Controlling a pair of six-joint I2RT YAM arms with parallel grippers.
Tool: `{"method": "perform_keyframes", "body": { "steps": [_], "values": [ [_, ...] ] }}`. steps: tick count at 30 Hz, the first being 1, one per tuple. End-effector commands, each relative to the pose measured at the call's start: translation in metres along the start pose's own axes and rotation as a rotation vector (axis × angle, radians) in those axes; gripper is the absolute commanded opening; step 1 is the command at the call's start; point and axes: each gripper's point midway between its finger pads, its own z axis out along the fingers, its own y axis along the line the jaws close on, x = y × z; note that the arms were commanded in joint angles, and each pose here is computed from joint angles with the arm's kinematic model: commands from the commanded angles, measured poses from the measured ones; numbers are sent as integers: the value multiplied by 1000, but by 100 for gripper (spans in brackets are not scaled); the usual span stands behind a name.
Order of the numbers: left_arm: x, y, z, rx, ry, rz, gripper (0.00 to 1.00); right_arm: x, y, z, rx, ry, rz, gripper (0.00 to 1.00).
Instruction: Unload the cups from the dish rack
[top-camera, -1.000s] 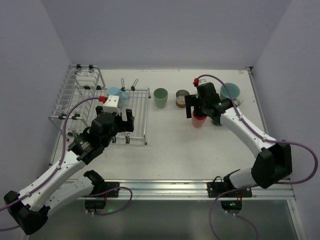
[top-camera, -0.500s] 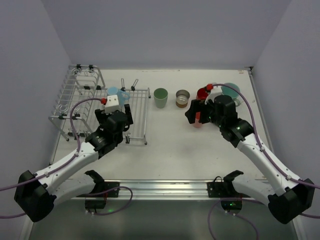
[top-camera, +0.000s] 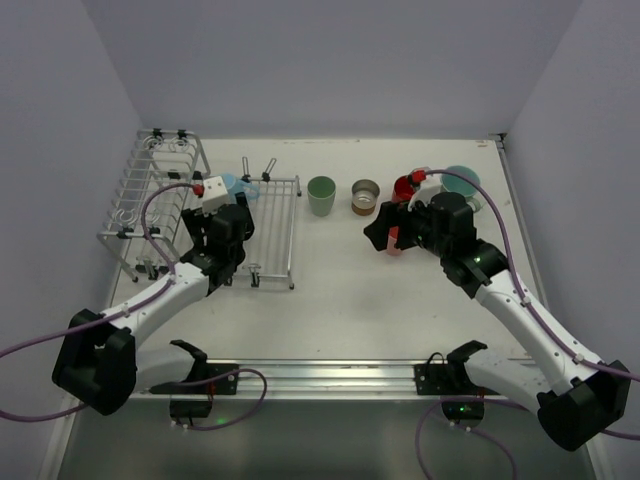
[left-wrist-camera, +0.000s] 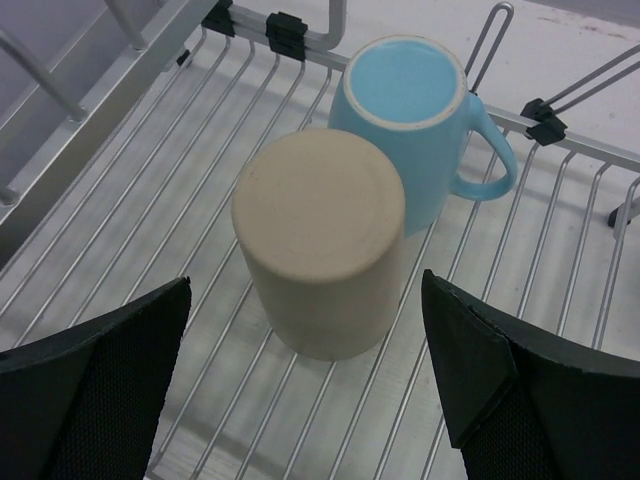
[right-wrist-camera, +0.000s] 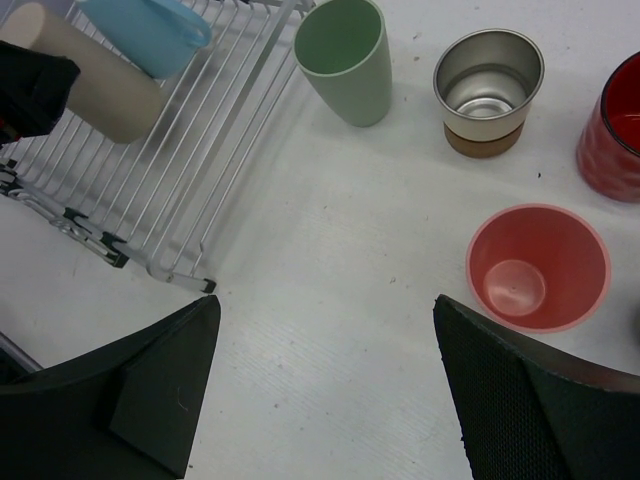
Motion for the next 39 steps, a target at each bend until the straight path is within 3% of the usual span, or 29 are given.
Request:
{"method": "perform_keyframes", "body": {
  "steps": [1, 16, 21, 25, 28, 33, 39],
  "values": [
    [-31, -10, 11, 2, -75, -63, 100, -8, 10, 0, -46, -30, 4, 89],
    [-37, -19, 42, -51, -113, -24, 92, -5, 20, 2, -83, -11, -11, 89],
    [-35, -18, 46, -68, -107, -6, 83, -5, 21, 1, -82, -13, -14, 89],
    [-30, -17, 42, -51, -94, -18, 54, -8, 25, -2, -97, -21, -11, 89],
    [-28, -25, 31, 16, -86, -40, 42, -11, 33, -4, -128, -31, -6, 89],
    [-35, -49, -8, 106, -104, -34, 32, -19, 52, -13, -204, -82, 36, 89],
    [-79, -51, -54, 236, -185, -162, 29, -38, 91, -30, -395, -209, 132, 88]
  ]
}}
